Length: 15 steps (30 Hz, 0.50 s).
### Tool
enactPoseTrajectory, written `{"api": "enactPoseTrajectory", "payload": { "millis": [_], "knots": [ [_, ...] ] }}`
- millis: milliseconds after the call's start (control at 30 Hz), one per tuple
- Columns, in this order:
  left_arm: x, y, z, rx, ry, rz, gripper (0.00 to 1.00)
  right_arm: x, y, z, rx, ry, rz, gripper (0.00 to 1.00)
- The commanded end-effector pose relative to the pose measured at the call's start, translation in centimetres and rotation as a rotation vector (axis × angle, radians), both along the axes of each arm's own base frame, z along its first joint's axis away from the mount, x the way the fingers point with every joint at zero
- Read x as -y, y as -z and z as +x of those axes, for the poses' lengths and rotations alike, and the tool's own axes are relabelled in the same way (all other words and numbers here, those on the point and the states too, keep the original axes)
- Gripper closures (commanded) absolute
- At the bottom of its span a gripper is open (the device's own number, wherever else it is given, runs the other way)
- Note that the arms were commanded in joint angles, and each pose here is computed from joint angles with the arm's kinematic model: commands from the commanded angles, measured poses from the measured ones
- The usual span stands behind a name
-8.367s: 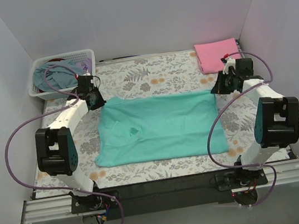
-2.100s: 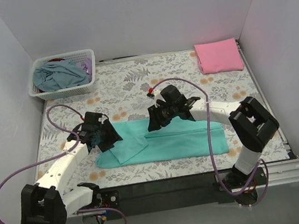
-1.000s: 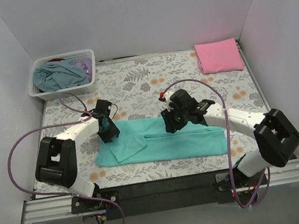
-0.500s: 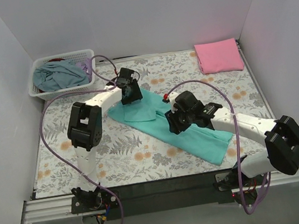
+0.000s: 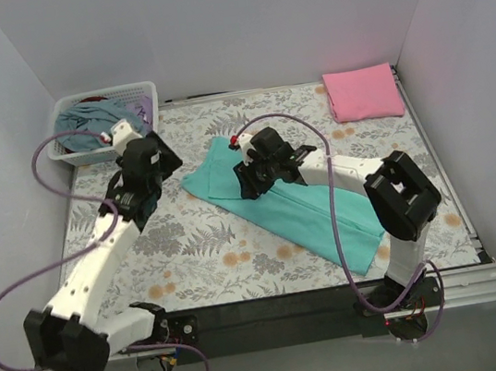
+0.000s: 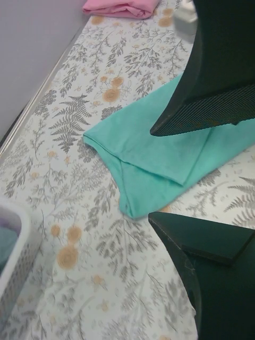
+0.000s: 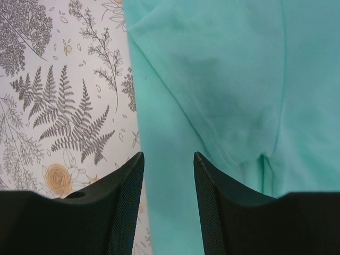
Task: Fold and stack the t-shirts
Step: Fold the tshirt
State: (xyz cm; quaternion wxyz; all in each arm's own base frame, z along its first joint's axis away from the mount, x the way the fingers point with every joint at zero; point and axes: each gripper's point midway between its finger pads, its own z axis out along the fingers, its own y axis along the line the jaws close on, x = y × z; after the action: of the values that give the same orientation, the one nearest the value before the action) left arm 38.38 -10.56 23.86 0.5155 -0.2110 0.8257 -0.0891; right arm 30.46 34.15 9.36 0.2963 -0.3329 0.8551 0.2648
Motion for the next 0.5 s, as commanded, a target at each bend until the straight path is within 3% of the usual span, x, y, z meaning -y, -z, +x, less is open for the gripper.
{"api": "enactPoseTrajectory", "payload": {
  "millis": [0, 67, 200, 333, 467],
  "knots": [
    [-3.9, 2.5, -4.9, -0.004, -0.111, 0.058, 0.42, -3.4, -1.1, 1.0, 0.000, -0.085, 0.104, 0.51],
    [-4.9, 4.9, -7.4, -0.030, -0.111, 0.064, 0.42, -4.4, -0.2, 1.7, -0.029, -0.090, 0.113, 0.51],
    [-6.2, 5.6, -10.7, 0.030, -0.117, 0.021, 0.42, -5.9, 1.9, 2.7, -0.064, -0.099, 0.114, 0.51],
    [-6.4, 6.8, -11.3, 0.016, -0.117, 0.026, 0.42, -6.4, 6.2, 4.5, -0.081, -0.080, 0.057, 0.51],
    [-6.1, 7.8, -10.8, -0.018, -0.107, 0.040, 0.42, -5.7, 7.0, 9.2, -0.093, 0.040, 0.087, 0.51]
  ]
}}
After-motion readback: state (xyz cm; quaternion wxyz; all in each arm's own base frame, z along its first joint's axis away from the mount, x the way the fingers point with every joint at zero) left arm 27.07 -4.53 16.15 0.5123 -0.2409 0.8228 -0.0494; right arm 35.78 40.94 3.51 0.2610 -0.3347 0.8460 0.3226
